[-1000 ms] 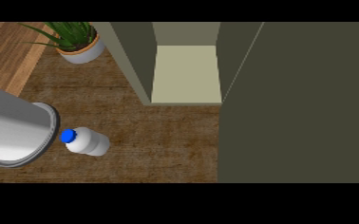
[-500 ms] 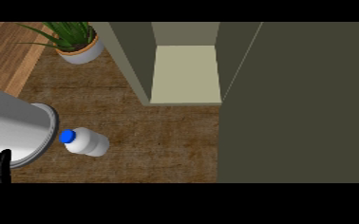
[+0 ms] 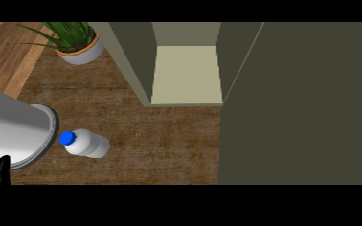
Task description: Pick up the bottled water, place it into the cabinet and close the cabinet
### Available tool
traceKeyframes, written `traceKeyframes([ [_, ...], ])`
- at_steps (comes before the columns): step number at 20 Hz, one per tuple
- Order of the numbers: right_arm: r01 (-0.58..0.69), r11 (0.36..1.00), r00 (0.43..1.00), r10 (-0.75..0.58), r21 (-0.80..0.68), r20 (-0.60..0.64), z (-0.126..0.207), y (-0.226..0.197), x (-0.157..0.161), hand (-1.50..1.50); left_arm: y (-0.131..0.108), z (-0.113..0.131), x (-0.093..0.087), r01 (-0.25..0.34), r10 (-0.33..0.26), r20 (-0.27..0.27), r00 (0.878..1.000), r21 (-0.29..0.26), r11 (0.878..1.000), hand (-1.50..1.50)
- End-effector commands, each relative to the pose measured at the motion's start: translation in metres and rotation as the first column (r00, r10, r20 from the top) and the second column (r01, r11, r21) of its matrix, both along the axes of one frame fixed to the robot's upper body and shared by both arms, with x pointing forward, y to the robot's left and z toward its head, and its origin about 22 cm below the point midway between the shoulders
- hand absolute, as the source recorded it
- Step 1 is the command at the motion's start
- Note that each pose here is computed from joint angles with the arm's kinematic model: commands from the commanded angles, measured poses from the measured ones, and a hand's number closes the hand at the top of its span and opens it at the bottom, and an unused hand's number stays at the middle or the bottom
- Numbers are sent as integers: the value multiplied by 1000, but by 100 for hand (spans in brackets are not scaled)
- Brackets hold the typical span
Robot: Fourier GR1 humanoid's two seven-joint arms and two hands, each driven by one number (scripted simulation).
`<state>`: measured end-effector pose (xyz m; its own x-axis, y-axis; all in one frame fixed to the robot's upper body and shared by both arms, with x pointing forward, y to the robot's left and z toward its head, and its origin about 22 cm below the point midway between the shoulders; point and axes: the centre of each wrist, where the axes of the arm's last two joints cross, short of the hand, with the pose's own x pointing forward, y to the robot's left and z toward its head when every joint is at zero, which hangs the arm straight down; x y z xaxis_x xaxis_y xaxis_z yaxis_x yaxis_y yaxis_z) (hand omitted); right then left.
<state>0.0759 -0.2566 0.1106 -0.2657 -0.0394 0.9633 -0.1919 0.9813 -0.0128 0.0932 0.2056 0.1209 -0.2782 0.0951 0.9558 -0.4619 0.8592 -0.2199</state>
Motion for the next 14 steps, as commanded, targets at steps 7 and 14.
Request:
traceKeyframes([
  [7,-7,1000,998,6,15,56,37,2,-36,-150,8,-42,12,-51,49,-72,996,-36,998,-150],
  [14,-28,1000,998,28,-10,62,32,-3,-39,-150,42,-80,25,-82,76,-106,991,-57,995,-150],
])
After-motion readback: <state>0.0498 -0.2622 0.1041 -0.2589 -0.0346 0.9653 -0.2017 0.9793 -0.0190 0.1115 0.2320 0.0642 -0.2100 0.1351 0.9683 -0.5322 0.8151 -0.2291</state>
